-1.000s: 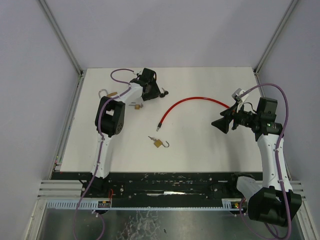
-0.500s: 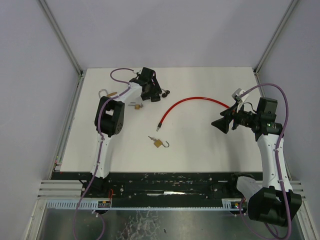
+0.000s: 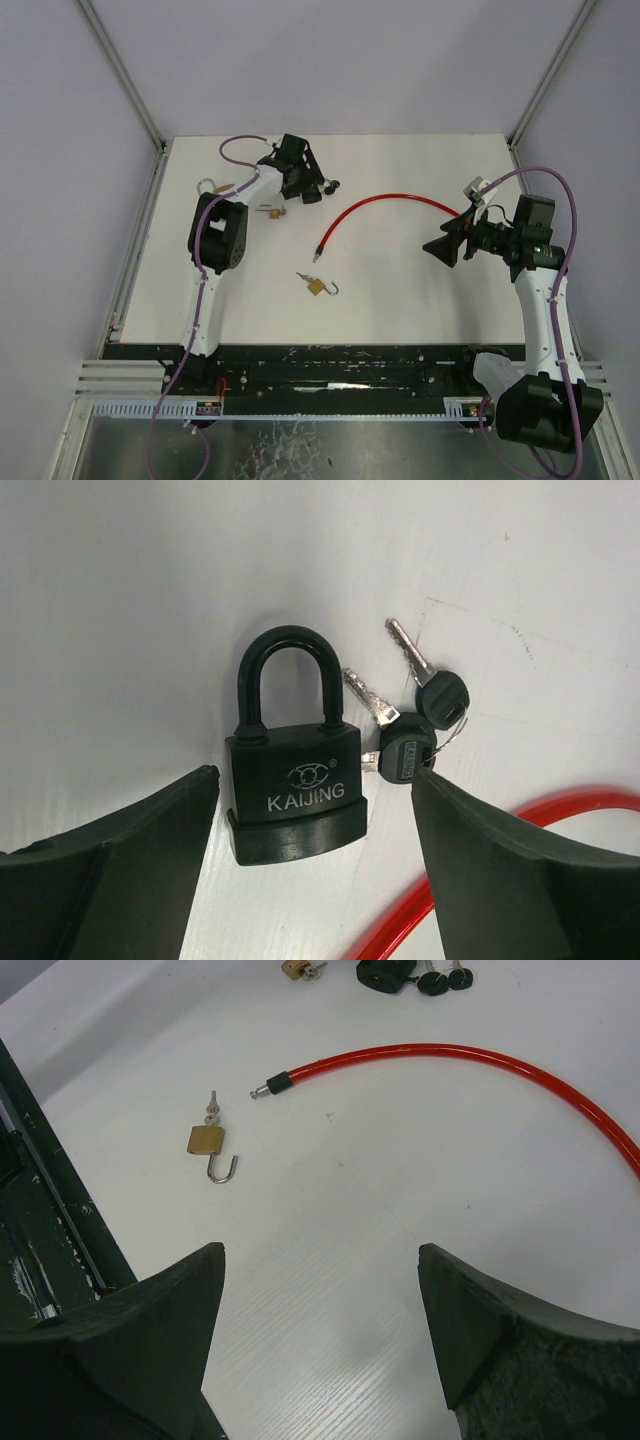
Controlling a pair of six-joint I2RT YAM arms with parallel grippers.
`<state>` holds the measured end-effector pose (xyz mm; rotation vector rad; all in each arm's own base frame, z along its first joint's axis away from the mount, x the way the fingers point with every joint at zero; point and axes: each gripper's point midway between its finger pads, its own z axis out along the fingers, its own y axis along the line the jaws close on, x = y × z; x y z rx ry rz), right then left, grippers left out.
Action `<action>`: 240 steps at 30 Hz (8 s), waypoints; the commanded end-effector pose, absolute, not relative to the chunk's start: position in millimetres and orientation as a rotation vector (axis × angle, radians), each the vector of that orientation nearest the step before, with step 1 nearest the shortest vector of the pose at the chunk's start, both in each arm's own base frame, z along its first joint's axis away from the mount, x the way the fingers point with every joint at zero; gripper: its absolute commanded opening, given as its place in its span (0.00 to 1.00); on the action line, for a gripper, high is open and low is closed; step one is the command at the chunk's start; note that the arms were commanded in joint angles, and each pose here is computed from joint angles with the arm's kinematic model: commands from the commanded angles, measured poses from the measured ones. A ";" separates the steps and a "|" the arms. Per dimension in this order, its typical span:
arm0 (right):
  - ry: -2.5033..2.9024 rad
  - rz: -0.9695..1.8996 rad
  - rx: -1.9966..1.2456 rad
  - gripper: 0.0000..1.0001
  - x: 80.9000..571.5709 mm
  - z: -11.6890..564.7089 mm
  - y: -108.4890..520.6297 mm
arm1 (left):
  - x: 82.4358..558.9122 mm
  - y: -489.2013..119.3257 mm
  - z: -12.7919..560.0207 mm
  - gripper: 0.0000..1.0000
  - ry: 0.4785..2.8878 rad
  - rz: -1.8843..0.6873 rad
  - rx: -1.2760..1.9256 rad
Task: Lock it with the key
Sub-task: Place the lock at the center of the board, then pick up the lock from the center of the board.
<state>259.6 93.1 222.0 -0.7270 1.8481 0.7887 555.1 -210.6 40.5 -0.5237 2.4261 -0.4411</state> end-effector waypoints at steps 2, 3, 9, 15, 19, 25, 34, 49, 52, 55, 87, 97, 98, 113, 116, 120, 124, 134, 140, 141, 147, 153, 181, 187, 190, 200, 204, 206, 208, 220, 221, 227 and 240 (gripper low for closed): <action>1.804 0.775 -0.746 0.84 261.0 230.5 93.6 | 573.9 -201.1 85.5 0.80 2.282 -0.511 -0.508; 1.804 0.775 -0.746 0.84 261.0 230.2 93.5 | 574.8 -199.8 89.2 0.81 2.266 -0.519 -0.505; 1.806 0.777 -0.747 0.84 260.9 229.4 93.7 | 573.9 -188.5 105.6 1.00 2.190 -0.537 -0.500; 1.806 0.776 -0.747 0.84 260.9 229.4 93.6 | 572.0 -178.1 128.8 1.00 2.118 -0.496 -0.450; 1.804 0.776 -0.748 0.84 260.7 229.6 93.7 | 569.7 -172.5 148.5 1.00 2.043 -0.494 -0.416; 1.805 0.777 -0.749 0.84 260.5 229.3 93.8 | 557.7 -173.8 186.2 1.00 1.913 -0.601 -0.368; 1.803 0.776 -0.751 0.84 260.3 229.6 93.9 | 528.7 -139.4 197.1 1.00 1.622 -1.124 -0.586; 1.804 0.773 -0.753 0.85 260.1 229.5 93.8 | 517.3 -205.8 230.1 1.00 1.725 -0.394 0.021; 1.802 0.770 -0.755 0.85 260.0 230.2 93.7 | 508.8 -235.3 231.5 1.00 1.688 -0.462 0.166; 1.803 0.767 -0.754 0.85 260.1 229.8 93.2 | 500.9 -261.7 223.0 1.00 1.727 -0.566 0.337; 1.799 0.745 -0.760 0.85 260.2 230.5 91.6 | 467.4 -327.7 53.4 0.48 2.203 -0.295 1.338; 1.799 0.750 -0.760 0.85 259.9 230.3 92.1 | 468.0 -318.0 33.7 0.26 2.232 -0.228 1.380; 1.800 0.750 -0.759 0.85 260.0 230.1 92.0 | 467.1 -316.6 31.1 0.26 2.238 -0.226 1.388; 1.799 0.753 -0.759 0.85 259.6 230.4 92.3 | 459.1 -314.0 13.7 0.29 2.291 -0.243 1.419; 1.796 0.754 -0.760 0.85 259.2 230.9 92.6 | 460.9 -312.0 11.8 0.29 2.302 -0.221 1.407; 1.795 0.755 -0.762 0.85 259.1 231.1 92.9 | 460.8 -310.8 9.3 0.29 2.311 -0.211 1.403; 1.795 0.754 -0.761 0.85 259.1 231.1 92.7 | 461.3 -308.8 6.5 0.33 2.323 -0.196 1.395; 1.794 0.756 -0.762 0.85 258.9 231.6 93.1 | 464.7 -301.8 0.2 0.27 2.349 -0.130 1.373; 1.792 0.754 -0.763 0.85 258.9 231.9 92.9 | 465.4 -303.0 3.2 0.08 2.342 -0.132 1.372; 1.793 0.755 -0.763 0.85 258.7 231.6 93.2 | 465.0 -304.3 4.3 0.05 2.336 -0.134 1.378; 1.794 0.756 -0.762 0.85 258.9 231.3 93.0 | 475.8 -308.0 25.3 0.00 2.274 -0.088 1.337; 1.794 0.758 -0.762 0.85 259.2 231.1 93.0 | 495.7 -308.3 75.5 0.00 2.094 0.039 1.212; 1.698 0.564 -0.903 0.86 303.2 228.4 76.1 | 459.5 -306.6 218.4 0.00 1.424 0.220 0.959; 1.485 0.296 -1.143 1.00 344.0 228.1 60.6 | 448.6 -302.2 234.9 0.00 1.344 0.215 0.917; 1.545 0.317 -1.140 1.00 365.7 219.8 53.6 | 444.7 -299.4 241.6 0.00 1.315 0.208 0.893; 1.748 0.351 -0.929 0.98 410.7 191.2 39.8 | 428.9 -297.3 256.2 0.00 1.228 0.177 0.854; 1.848 0.354 -0.882 0.94 430.7 167.1 36.6 | 421.9 -299.3 261.3 0.00 1.190 0.167 0.858; 1.901 0.320 -0.859 0.93 442.4 155.8 29.2 | 420.5 -300.1 261.6 0.00 1.185 0.168 0.863; 1.946 0.310 -0.842 0.90 450.3 144.6 23.9 | 419.1 -301.5 261.5 0.00 1.179 0.169 0.869; 2.128 0.176 -0.951 0.70 466.4 83.2 13.7 | 416.9 -303.2 261.6 0.00 1.169 0.163 0.874; 2.137 0.165 -0.966 0.67 466.2 79.2 14.0 | 416.7 -303.4 262.4 0.00 1.168 0.160 0.873; 2.141 0.153 -0.985 0.33 467.3 80.6 16.0 | 415.9 -302.1 263.0 0.00 1.167 0.160 0.866; 1.877 0.301 -1.014 0.00 426.0 198.3 52.6 | 418.9 -297.5 266.5 0.00 1.188 0.162 0.813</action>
